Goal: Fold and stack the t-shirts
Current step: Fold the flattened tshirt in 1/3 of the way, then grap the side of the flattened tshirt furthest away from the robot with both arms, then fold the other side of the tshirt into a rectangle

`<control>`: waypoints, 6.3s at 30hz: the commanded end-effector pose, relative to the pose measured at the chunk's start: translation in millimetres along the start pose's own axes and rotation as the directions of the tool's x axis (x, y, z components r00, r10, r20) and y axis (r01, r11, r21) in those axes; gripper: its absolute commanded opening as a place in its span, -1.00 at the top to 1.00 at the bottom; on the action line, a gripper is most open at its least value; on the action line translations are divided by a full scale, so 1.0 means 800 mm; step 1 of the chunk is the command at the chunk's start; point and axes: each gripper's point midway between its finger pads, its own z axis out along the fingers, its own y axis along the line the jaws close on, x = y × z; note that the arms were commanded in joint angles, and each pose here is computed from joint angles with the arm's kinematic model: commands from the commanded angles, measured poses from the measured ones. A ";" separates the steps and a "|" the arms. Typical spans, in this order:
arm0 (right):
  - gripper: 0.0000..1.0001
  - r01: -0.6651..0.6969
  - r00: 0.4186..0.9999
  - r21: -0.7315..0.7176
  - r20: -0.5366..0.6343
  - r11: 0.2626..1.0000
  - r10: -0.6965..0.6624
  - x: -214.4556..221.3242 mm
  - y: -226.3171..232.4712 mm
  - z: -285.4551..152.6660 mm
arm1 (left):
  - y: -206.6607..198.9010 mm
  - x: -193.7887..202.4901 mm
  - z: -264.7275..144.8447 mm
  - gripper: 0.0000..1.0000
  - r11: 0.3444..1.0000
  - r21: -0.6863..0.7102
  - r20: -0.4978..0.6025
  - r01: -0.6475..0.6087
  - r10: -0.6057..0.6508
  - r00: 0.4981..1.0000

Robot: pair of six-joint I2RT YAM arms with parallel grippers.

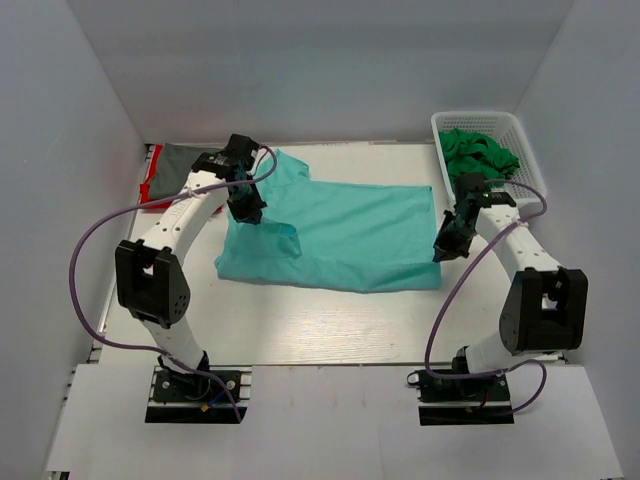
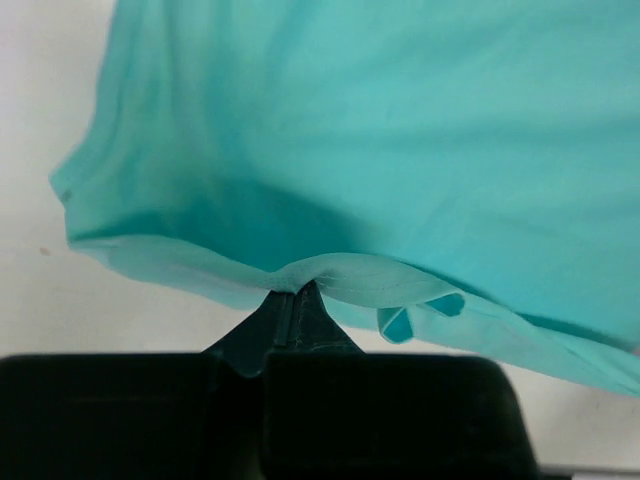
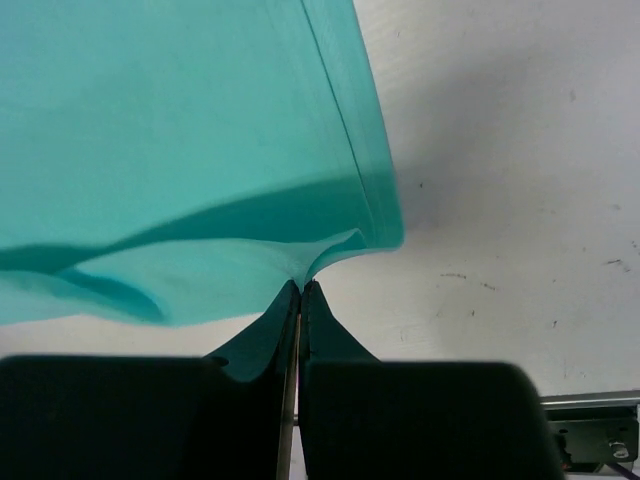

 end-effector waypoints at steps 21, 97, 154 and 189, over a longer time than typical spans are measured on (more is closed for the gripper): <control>1.00 -0.027 0.998 0.045 0.055 0.999 0.024 -0.082 0.008 0.033 | -0.067 -0.132 0.060 1.00 0.968 0.133 0.375 -0.211 0.148 0.915; -0.81 0.246 0.918 -0.154 0.355 0.957 -0.179 -0.046 0.059 -0.024 | 0.108 0.022 -0.029 -1.00 0.976 0.018 0.250 0.215 -0.213 0.945; -0.68 0.258 0.897 -0.039 0.382 0.965 -0.224 -0.257 0.186 0.144 | 0.042 -0.191 0.165 1.00 0.986 -0.169 0.418 0.013 0.060 0.906; 1.00 0.258 0.826 0.012 0.516 0.966 -0.227 -0.174 0.126 0.030 | 0.098 0.004 0.014 1.00 0.996 0.077 0.346 0.052 -0.075 0.935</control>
